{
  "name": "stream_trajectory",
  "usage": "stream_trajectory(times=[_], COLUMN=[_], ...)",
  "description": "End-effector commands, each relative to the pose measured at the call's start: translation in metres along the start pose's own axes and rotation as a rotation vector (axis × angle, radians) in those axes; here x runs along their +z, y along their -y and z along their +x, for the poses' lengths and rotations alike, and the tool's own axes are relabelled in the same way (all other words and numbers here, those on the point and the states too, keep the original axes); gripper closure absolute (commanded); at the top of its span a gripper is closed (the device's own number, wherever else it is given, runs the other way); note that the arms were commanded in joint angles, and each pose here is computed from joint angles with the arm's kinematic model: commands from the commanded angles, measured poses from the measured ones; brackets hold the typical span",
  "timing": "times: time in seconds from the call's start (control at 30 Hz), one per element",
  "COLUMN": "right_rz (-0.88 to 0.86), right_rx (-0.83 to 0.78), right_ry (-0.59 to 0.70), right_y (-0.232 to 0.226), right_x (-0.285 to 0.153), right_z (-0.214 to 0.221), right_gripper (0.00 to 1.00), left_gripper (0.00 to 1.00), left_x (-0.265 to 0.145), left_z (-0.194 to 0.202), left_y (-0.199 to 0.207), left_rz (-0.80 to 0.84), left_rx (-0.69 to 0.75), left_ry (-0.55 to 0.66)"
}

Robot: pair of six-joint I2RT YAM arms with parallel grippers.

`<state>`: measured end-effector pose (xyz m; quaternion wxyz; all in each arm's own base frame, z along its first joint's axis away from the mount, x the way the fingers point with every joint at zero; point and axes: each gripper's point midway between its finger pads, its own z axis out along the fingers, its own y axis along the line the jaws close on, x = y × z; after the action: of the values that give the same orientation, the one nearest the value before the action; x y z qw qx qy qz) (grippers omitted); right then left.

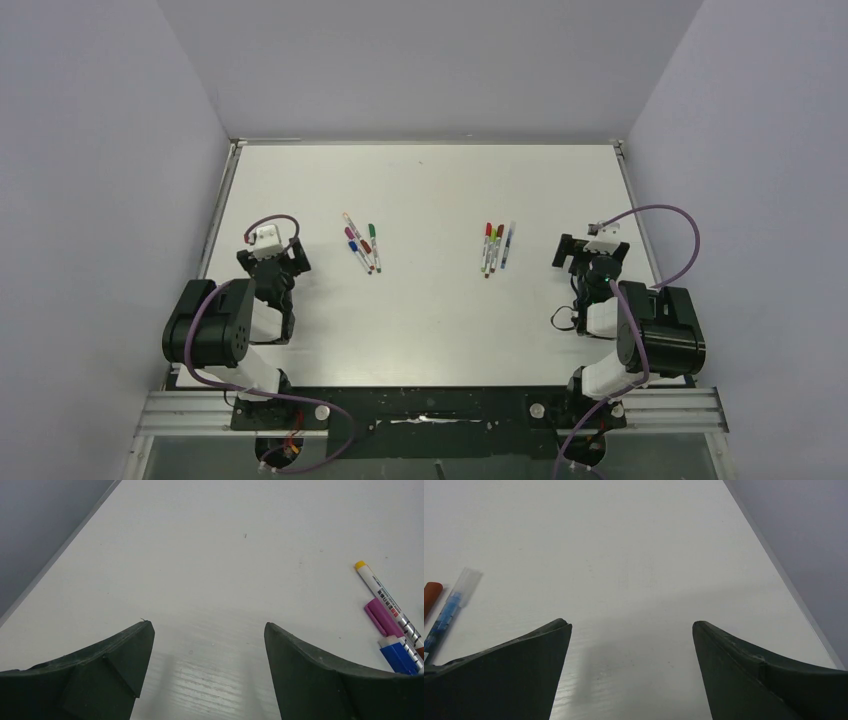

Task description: Open the pen caps

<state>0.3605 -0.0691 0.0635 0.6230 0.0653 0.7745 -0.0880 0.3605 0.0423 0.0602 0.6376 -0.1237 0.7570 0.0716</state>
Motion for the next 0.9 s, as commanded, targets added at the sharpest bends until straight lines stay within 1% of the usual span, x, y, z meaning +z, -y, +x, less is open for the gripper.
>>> stream_trajectory(times=[0.0, 0.67, 0.77, 0.87], right_rz=[-0.001, 0.0, 0.01, 0.059], right_rx=[0.0, 0.0, -0.004, 0.016], right_ry=[0.085, 0.085, 0.09, 0.103], right_y=[0.0009, 0.0011, 0.0032, 0.0108], right_x=[0.0078, 0.0072, 0.0059, 0.0013], right_z=[-0.0263, -0.0261, -0.0265, -0.029], right_gripper=[0.02, 0.02, 0.02, 0.02], left_gripper=[0.18, 0.18, 0.18, 0.18], left_x=[0.0069, 0.0068, 0.0071, 0.0066], left_z=[-0.0204, -0.0204, -0.0206, -0.0209], left_y=[0.0054, 0.0053, 0.0055, 0.0052], left_rz=[0.018, 0.017, 0.017, 0.017], left_rx=[-0.009, -0.01, -0.009, -0.01], left_ry=[0.067, 0.067, 0.067, 0.069])
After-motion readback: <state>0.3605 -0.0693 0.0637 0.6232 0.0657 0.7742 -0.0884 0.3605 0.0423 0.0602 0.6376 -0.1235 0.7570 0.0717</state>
